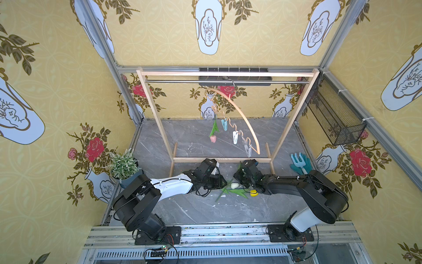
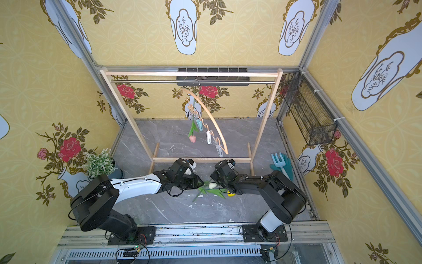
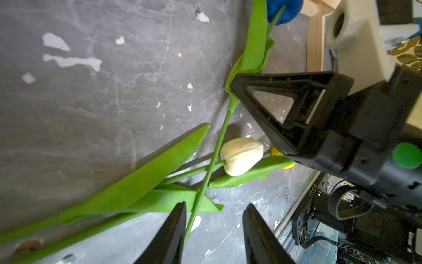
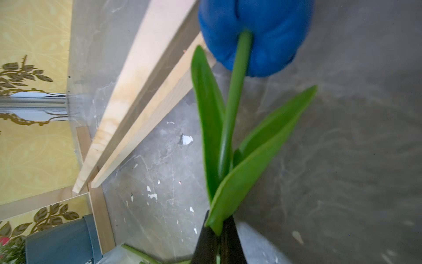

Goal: Dry the flowers on a clothes hanger
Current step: Pick up the flower at the center of the board.

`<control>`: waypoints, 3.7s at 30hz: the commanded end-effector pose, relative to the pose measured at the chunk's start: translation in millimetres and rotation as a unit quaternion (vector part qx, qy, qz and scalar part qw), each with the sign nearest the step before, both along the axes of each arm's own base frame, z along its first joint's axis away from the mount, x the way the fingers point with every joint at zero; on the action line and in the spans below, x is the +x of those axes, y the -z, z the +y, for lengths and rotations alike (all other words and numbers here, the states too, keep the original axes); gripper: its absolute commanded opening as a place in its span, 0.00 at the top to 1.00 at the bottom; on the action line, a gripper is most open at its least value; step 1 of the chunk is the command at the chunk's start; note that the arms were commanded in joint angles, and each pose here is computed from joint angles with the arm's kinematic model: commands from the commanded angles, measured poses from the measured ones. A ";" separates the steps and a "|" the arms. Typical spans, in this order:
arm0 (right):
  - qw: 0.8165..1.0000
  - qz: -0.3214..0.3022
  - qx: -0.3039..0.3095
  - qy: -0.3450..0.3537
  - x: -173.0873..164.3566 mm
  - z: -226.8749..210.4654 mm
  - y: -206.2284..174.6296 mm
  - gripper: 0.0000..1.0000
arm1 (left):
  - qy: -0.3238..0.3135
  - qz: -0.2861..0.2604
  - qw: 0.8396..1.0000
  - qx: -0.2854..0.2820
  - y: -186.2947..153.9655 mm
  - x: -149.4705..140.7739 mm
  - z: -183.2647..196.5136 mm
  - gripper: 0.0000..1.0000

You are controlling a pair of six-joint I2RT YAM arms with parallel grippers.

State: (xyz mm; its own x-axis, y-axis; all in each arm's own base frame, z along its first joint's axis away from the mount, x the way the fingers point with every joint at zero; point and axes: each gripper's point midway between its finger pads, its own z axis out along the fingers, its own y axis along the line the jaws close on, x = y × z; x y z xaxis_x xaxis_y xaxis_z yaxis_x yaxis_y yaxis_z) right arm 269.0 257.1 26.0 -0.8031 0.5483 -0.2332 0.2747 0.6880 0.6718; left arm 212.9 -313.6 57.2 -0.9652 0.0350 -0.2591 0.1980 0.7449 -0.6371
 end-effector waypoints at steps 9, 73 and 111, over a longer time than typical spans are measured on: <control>0.987 -0.127 0.088 -0.043 3.8 25.6 -72.0 1.00 | 0.040 -0.035 0.998 -0.042 -24.0 2.5 -20.6 0.46; 0.786 -0.325 -0.136 -0.509 -190.5 71.4 -188.7 0.51 | 0.473 -0.368 0.729 0.331 -121.8 -23.1 89.8 1.00; 0.874 -0.154 -0.098 -0.450 -154.1 50.2 -195.3 0.58 | 0.517 -0.759 0.357 0.171 -151.2 -60.5 26.6 1.00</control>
State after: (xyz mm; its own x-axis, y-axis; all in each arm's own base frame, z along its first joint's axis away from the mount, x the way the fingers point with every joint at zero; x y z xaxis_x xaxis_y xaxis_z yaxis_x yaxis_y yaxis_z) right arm 120.8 299.3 219.5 -0.7725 -0.3230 -0.5468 -0.5906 0.6818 0.4316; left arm 156.7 -284.3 208.6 0.8366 0.4762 -0.2706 0.4127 -0.2232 0.8831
